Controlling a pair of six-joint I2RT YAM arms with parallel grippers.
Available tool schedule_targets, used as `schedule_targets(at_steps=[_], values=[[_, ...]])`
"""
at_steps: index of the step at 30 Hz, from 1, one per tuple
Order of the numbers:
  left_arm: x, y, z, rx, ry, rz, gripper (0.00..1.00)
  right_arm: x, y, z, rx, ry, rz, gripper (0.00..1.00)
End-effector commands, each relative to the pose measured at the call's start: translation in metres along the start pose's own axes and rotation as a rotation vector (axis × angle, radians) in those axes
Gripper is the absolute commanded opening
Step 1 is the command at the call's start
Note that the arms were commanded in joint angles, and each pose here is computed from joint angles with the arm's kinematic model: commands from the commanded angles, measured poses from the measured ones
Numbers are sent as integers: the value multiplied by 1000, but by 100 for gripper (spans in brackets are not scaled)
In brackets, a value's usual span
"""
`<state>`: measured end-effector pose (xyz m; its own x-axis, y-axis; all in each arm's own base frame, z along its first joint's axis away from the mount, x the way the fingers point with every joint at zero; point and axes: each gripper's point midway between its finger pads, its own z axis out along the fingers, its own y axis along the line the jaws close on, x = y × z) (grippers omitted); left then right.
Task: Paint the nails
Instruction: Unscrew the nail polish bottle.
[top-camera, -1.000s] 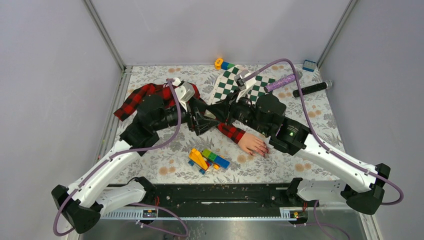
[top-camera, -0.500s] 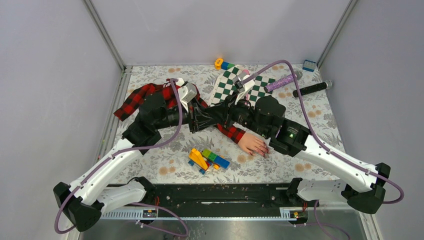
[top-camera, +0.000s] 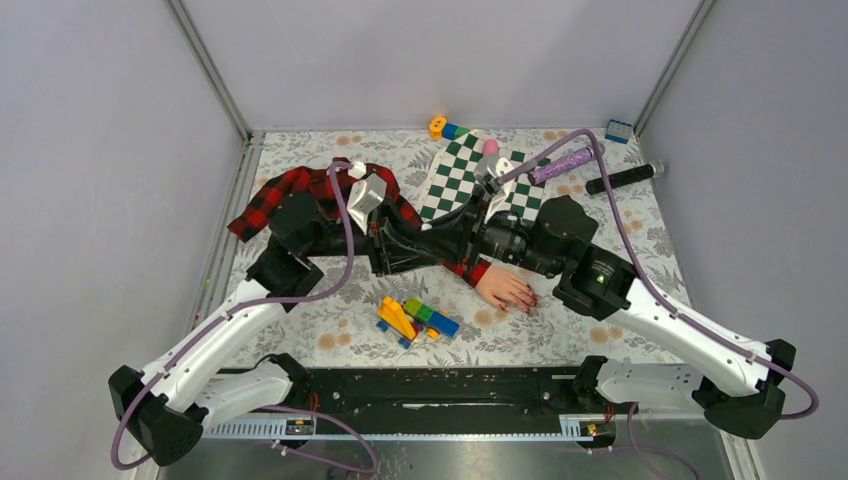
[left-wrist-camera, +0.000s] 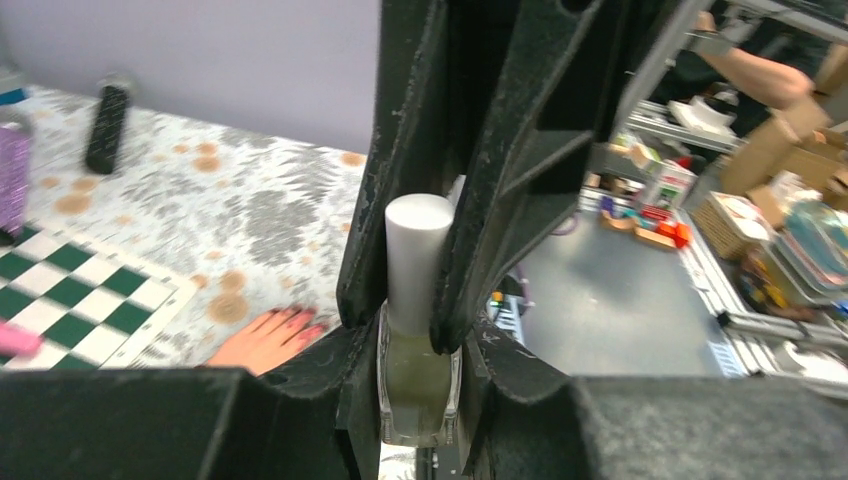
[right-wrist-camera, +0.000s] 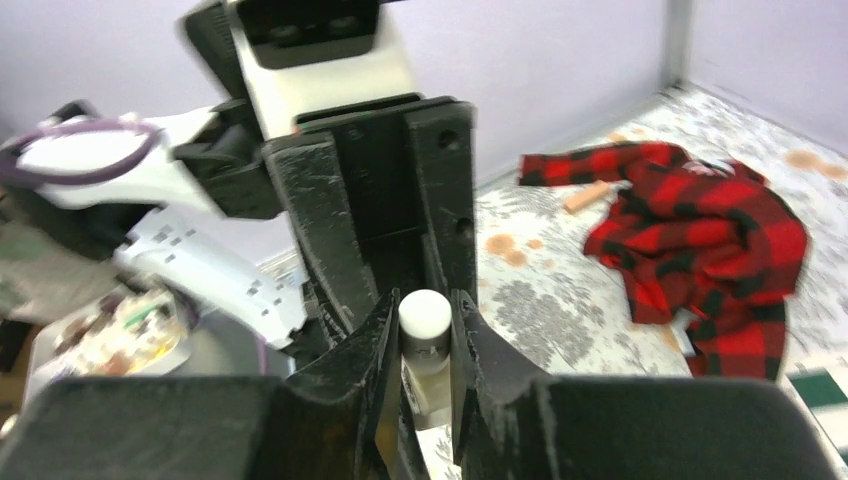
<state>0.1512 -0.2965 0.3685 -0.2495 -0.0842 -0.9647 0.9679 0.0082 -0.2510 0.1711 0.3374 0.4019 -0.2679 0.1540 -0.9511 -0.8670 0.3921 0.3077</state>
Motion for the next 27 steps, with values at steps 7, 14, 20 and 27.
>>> schedule_targets(at_steps=[7,14,20,27], values=[[-27,-72,-17,324,-24,101,0,-17,120,-64,-724,-15,-191,0],[-29,-89,-23,376,-23,128,0,-16,150,-92,-977,30,-209,0],[-27,-94,-22,404,-9,120,0,-12,156,-106,-1055,82,-218,0],[-23,-80,-16,331,-7,121,0,-18,136,-94,-846,13,-246,24]])
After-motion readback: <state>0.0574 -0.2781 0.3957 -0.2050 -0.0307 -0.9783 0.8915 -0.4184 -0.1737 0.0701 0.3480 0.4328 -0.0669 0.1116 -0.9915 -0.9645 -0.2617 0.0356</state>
